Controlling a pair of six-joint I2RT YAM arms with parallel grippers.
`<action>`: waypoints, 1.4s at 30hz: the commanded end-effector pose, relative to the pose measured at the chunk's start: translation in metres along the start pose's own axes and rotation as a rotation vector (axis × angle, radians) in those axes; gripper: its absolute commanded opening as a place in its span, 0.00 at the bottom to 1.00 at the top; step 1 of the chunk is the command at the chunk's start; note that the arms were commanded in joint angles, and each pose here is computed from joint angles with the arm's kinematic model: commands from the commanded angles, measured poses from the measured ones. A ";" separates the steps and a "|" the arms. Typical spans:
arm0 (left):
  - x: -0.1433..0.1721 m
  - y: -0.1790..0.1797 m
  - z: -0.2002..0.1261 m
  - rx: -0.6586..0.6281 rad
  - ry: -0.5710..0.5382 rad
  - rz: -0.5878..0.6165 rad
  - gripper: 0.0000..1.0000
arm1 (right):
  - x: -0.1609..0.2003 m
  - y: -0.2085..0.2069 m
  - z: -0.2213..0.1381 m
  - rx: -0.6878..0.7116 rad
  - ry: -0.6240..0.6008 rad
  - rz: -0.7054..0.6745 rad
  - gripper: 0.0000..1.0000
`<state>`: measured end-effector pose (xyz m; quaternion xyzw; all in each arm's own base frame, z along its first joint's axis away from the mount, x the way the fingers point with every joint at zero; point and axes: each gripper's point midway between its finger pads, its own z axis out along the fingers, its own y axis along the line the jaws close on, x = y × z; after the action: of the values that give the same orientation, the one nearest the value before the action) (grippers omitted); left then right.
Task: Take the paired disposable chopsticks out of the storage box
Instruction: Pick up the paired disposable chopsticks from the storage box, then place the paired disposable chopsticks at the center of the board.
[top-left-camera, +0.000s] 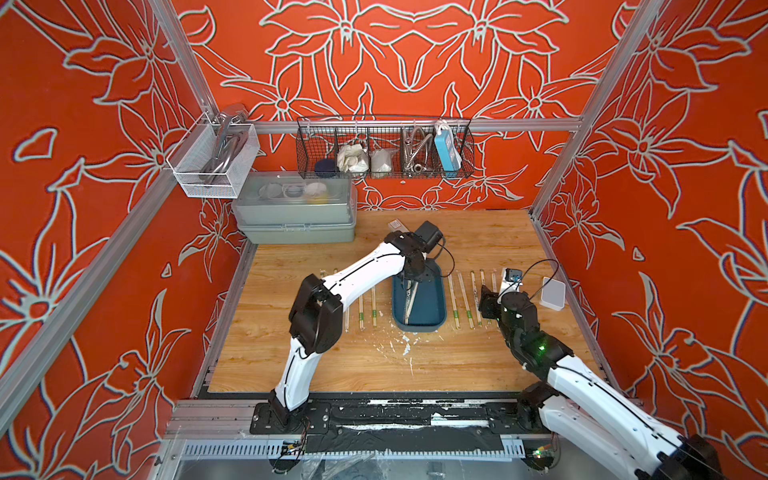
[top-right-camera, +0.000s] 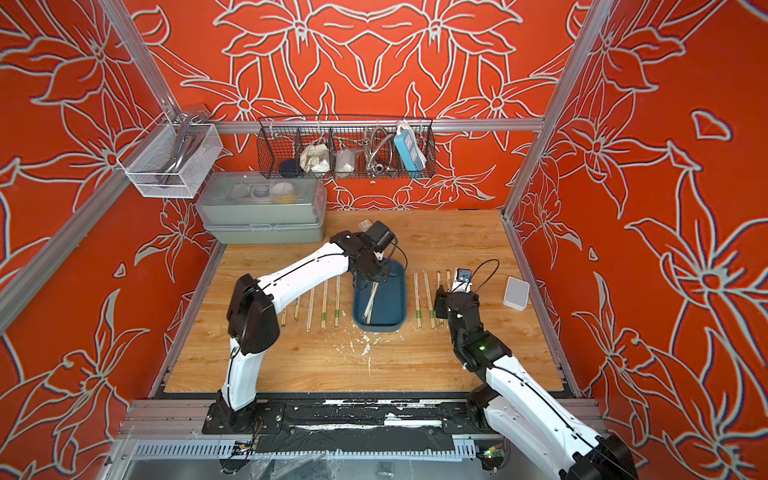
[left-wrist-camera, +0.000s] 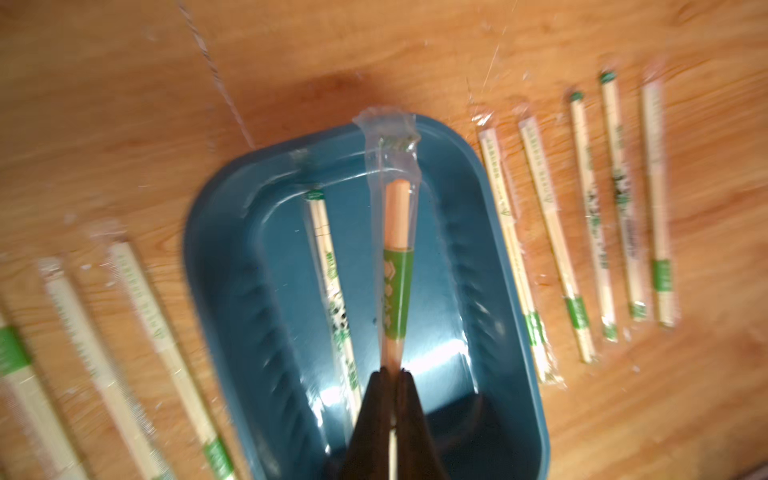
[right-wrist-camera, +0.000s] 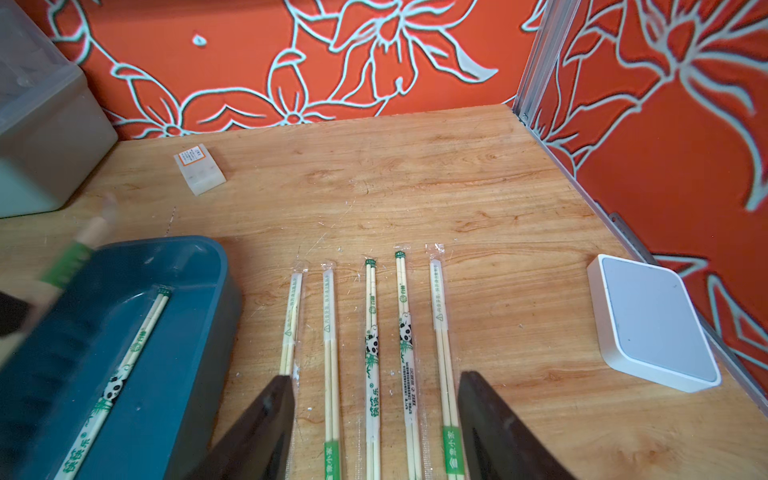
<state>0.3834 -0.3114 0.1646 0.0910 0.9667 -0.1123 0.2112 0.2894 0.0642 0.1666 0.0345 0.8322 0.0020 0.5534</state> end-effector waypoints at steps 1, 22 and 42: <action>-0.004 0.034 -0.037 -0.019 -0.044 -0.052 0.00 | 0.003 0.003 0.003 -0.017 0.007 -0.013 0.68; 0.060 0.308 -0.032 -0.421 -0.075 -0.271 0.00 | 0.016 0.033 0.016 -0.146 0.075 -0.075 0.73; 0.083 0.361 0.030 -0.492 0.109 -0.256 0.00 | 0.016 0.032 0.014 -0.145 0.067 -0.074 0.73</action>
<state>0.4008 0.0302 0.0394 -0.0742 0.9792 0.0965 0.1621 0.2965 0.0942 0.1402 -0.0349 0.8554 0.0352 0.5156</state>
